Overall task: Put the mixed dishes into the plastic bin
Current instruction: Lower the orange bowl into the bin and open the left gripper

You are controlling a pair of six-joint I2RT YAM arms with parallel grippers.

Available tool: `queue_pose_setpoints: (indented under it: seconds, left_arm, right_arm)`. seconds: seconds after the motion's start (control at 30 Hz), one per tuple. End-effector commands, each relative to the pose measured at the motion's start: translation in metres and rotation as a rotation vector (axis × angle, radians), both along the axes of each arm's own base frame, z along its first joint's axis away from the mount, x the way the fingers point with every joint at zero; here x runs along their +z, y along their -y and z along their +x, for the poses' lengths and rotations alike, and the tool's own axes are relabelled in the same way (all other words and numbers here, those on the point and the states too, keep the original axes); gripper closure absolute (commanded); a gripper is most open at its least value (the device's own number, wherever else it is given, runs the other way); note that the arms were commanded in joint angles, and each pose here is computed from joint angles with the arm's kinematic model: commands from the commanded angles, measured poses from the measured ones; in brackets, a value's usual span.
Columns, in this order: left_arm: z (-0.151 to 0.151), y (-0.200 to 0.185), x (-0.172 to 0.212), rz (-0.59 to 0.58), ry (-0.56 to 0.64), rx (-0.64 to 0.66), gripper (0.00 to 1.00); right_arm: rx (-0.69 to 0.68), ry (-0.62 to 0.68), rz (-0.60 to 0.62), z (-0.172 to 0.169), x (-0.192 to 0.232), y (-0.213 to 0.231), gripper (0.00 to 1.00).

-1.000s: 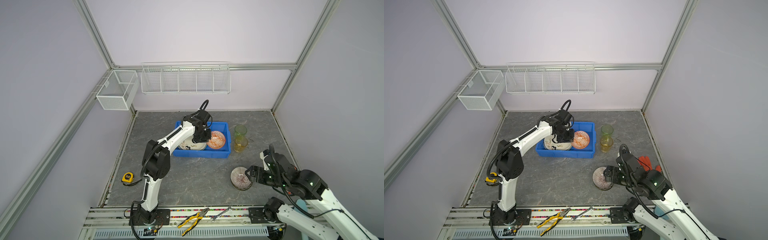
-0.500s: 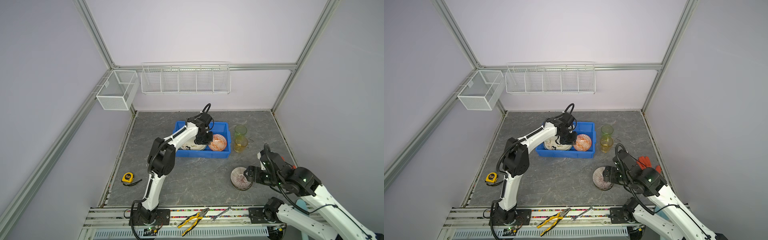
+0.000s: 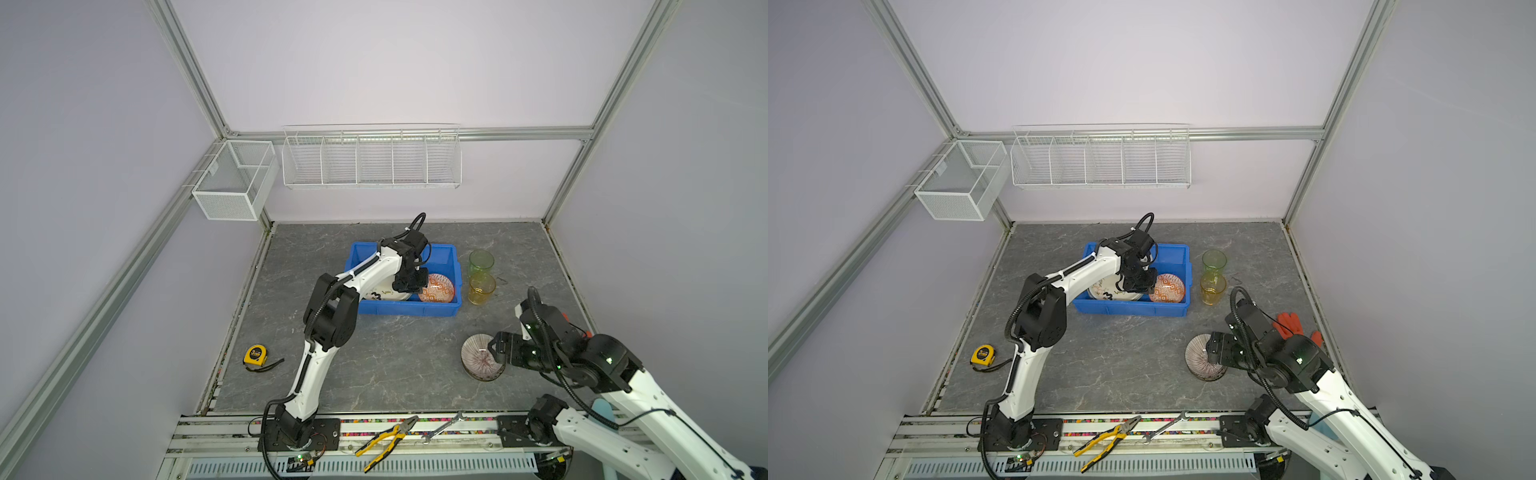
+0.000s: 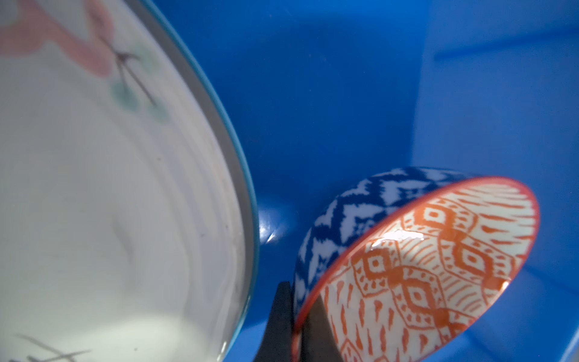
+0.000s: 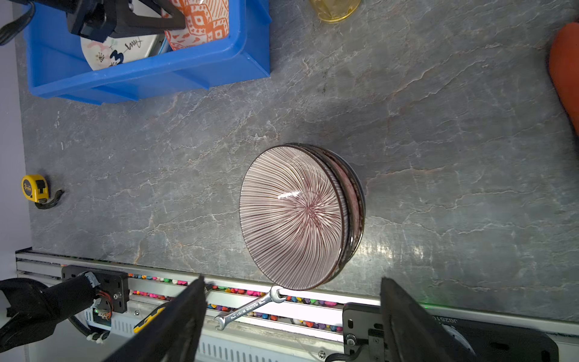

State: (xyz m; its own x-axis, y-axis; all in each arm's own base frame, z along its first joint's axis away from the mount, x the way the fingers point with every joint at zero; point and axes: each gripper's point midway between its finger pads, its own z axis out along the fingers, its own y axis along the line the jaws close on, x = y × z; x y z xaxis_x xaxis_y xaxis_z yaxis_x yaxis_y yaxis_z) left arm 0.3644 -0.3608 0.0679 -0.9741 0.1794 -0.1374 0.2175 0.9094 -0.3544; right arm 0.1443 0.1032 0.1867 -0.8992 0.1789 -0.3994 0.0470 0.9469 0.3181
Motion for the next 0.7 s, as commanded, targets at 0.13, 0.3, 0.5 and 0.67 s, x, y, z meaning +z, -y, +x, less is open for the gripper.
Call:
queue_pose_setpoints:
  seconds: [0.13, 0.3, 0.5, 0.67]
  left_arm:
    - [-0.007, 0.017, 0.006, -0.033, 0.001, -0.054, 0.94]
    - [-0.009, 0.016, 0.009, -0.036, 0.002, -0.057, 0.78]
    - [-0.012, 0.017, 0.013, -0.056, -0.003, -0.058, 0.73]
    - [-0.014, 0.017, 0.024, -0.077, 0.005, -0.053, 0.58]
  right_arm:
    - [-0.008, -0.010, -0.041, -0.002, -0.007, 0.008, 0.12]
    - [-0.030, -0.028, -0.073, -0.002, -0.011, 0.013, 0.12]
    - [-0.060, -0.067, -0.120, -0.003, -0.015, 0.020, 0.11]
    - [-0.081, -0.088, -0.157, -0.003, -0.016, 0.025, 0.00]
